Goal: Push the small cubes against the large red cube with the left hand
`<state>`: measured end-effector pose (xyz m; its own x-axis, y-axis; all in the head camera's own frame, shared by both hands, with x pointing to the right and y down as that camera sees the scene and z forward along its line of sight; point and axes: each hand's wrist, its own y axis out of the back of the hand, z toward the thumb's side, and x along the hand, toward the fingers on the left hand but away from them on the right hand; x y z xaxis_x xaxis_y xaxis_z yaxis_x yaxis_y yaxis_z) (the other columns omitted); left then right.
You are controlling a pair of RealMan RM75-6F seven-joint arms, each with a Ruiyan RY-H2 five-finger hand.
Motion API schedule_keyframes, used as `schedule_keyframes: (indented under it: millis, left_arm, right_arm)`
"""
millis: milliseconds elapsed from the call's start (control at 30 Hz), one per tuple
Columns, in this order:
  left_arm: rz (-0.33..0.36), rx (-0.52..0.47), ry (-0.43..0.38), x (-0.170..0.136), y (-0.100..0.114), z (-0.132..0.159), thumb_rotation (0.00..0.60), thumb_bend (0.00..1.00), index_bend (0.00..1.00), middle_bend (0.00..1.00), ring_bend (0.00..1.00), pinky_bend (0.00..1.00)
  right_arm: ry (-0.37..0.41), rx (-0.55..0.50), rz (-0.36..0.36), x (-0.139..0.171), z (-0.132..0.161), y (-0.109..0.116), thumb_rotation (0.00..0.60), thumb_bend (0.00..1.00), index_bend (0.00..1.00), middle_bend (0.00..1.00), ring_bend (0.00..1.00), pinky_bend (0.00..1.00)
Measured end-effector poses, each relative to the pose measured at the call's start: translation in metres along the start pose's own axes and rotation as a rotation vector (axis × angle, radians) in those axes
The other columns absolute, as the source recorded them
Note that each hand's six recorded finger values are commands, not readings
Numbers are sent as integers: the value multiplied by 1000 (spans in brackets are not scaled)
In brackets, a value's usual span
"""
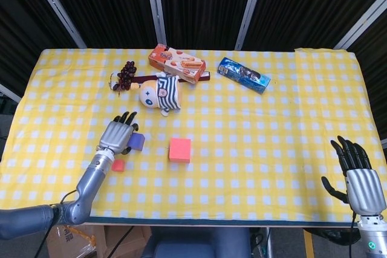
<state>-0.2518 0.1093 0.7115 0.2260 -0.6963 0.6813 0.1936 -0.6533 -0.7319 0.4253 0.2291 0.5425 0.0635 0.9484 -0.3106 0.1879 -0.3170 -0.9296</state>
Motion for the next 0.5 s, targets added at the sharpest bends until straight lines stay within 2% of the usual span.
schedule_keyframes:
  millis: [100, 333, 500]
  left_arm:
    - [-1, -12, 2, 0, -1, 0, 600, 346, 400, 0, 0, 164]
    - [6, -49, -13, -4, 4, 5, 600, 347, 412, 0, 0, 169]
    - [-1, -123, -30, -9, 8, 18, 600, 347, 408, 0, 0, 169]
  right_arm:
    - [0, -4, -6, 0, 0, 1, 600, 365, 0, 0, 0, 71]
    - [-1, -7, -12, 0, 0, 1, 600, 365, 0, 0, 0, 71]
    - [1, -6, -14, 0, 1, 1, 600, 365, 0, 0, 0, 71]
